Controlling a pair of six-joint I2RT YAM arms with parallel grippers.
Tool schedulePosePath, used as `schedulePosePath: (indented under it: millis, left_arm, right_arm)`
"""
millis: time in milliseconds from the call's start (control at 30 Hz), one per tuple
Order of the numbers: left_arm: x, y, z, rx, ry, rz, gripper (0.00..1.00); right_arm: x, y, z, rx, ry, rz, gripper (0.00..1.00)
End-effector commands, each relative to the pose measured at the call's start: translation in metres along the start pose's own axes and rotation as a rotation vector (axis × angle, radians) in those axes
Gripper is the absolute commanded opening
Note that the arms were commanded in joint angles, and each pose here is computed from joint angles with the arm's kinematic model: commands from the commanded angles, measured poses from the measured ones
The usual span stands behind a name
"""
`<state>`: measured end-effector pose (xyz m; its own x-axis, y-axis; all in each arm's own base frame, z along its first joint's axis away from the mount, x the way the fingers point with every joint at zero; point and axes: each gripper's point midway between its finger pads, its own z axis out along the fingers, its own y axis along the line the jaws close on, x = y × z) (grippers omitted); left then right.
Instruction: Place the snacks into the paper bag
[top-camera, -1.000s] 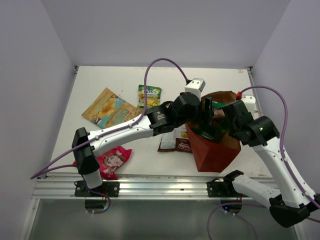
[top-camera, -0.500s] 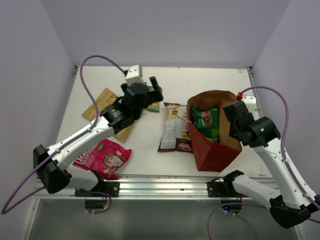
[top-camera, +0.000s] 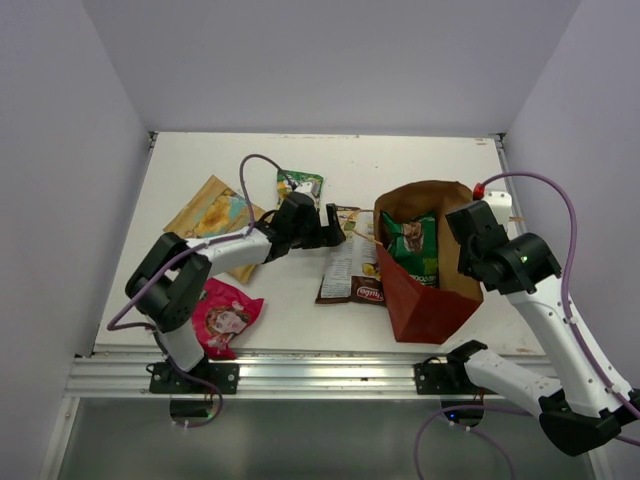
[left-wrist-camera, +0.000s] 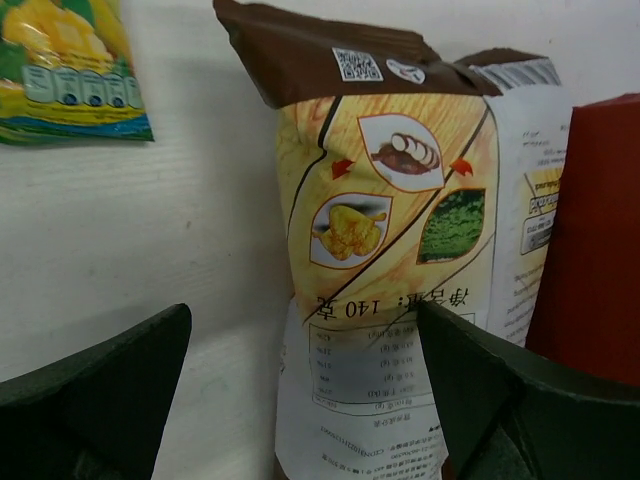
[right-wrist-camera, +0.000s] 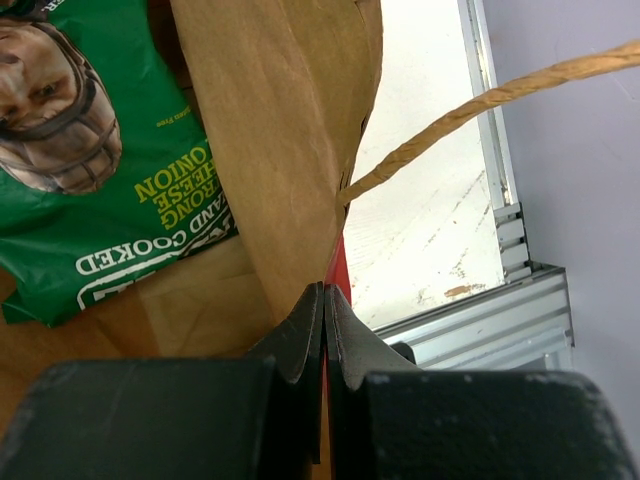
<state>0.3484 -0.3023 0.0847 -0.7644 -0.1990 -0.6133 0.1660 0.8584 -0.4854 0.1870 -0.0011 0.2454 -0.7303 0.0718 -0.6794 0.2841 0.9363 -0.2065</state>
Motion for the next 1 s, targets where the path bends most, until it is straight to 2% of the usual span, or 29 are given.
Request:
schedulePosePath:
  millis: [0,200,233,300,333,433,500,567,633,667,700,733,800,833,900,933,967]
  left_arm:
    - [0.011,-0.030,0.010,0.177,0.039,-0.029,1.00]
    - [0.043,-0.038,0.031,0.228,0.118,0.016,1.00]
    - [0.045,-0.042,0.033,0.233,0.124,0.025,0.88]
    - [0.056,-0.045,0.035,0.231,0.150,0.033,0.50]
    - [0.057,-0.045,0.035,0.228,0.150,0.034,0.01]
    - [0.048,-0.042,0.029,0.178,0.120,0.030,0.00]
    - [0.028,-0.031,0.015,0.074,0.067,0.039,0.00]
    - [-0.009,-0.017,-0.014,-0.085,-0.030,0.028,0.00]
    - [-0.048,-0.025,-0.041,-0.115,-0.132,0.021,0.00]
    - [-0.075,-0.036,-0.063,-0.101,-0.217,0.020,0.00]
    - [-0.090,-0.047,-0.075,-0.079,-0.254,0.031,0.00]
    - [-0.117,-0.070,-0.093,-0.029,-0.313,0.026,0.00]
    - [-0.140,-0.103,-0.118,0.048,-0.369,0.052,0.00]
    - [-0.163,-0.132,-0.139,0.118,-0.425,0.055,0.00]
    - [-0.164,-0.173,-0.153,0.208,-0.444,0.104,0.00]
    - [-0.179,-0.198,-0.173,0.272,-0.492,0.104,0.00]
    - [-0.172,-0.220,-0.176,0.315,-0.489,0.123,0.00]
  right_arm:
    - [0.003,-0.005,-0.006,-0.001,0.024,-0.021,0.00]
    - [0.002,-0.001,-0.005,-0.009,0.028,-0.026,0.00]
    - [0.002,-0.001,-0.005,-0.009,0.027,-0.025,0.00]
    - [0.002,0.000,-0.005,-0.010,0.029,-0.024,0.00]
    - [0.002,0.000,-0.005,-0.012,0.028,-0.023,0.00]
    - [0.004,0.000,-0.004,-0.013,0.031,-0.024,0.00]
    - [0.005,0.001,-0.004,-0.016,0.035,-0.023,0.00]
    - [0.005,0.001,-0.004,-0.018,0.037,-0.026,0.00]
    - [0.004,0.002,-0.004,-0.020,0.033,-0.023,0.00]
    - [0.004,0.002,-0.003,-0.022,0.033,-0.027,0.00]
    - [0.004,0.003,-0.003,-0.027,0.033,-0.027,0.00]
    - [0.004,0.004,-0.003,-0.029,0.036,-0.028,0.00]
    - [0.004,0.007,-0.002,-0.035,0.038,-0.027,0.00]
    - [0.004,0.007,-0.002,-0.036,0.036,-0.026,0.00]
    - [0.005,0.008,-0.002,-0.044,0.038,-0.024,0.00]
    - [0.004,0.008,-0.002,-0.047,0.036,-0.022,0.00]
    - [0.005,0.008,-0.003,-0.046,0.038,-0.023,0.00]
